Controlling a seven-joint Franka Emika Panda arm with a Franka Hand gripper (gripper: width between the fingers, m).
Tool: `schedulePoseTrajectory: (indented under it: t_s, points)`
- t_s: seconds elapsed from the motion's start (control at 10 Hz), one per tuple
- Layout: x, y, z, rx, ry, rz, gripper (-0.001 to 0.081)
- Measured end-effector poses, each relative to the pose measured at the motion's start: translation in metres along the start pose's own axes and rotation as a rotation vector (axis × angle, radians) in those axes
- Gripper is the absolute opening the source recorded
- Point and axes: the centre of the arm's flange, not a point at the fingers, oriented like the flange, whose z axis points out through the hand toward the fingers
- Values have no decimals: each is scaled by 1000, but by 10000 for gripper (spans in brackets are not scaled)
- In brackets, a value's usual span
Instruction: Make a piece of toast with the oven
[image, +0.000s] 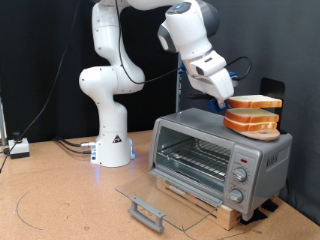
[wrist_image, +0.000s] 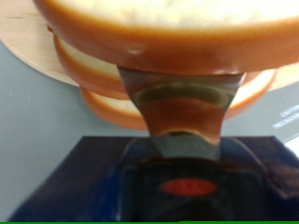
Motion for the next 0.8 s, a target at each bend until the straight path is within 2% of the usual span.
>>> schedulePoseTrajectory:
  t_s: [0.2,0.4,0.6,0.8]
  points:
    - [-9,5,-16,-6,38,-13,396]
    - [-18,6,-28,-3,43,-14,396]
    - [-20,8,-26,2,45,-12,396]
    - [-34,23,-33,31,48,-19,396]
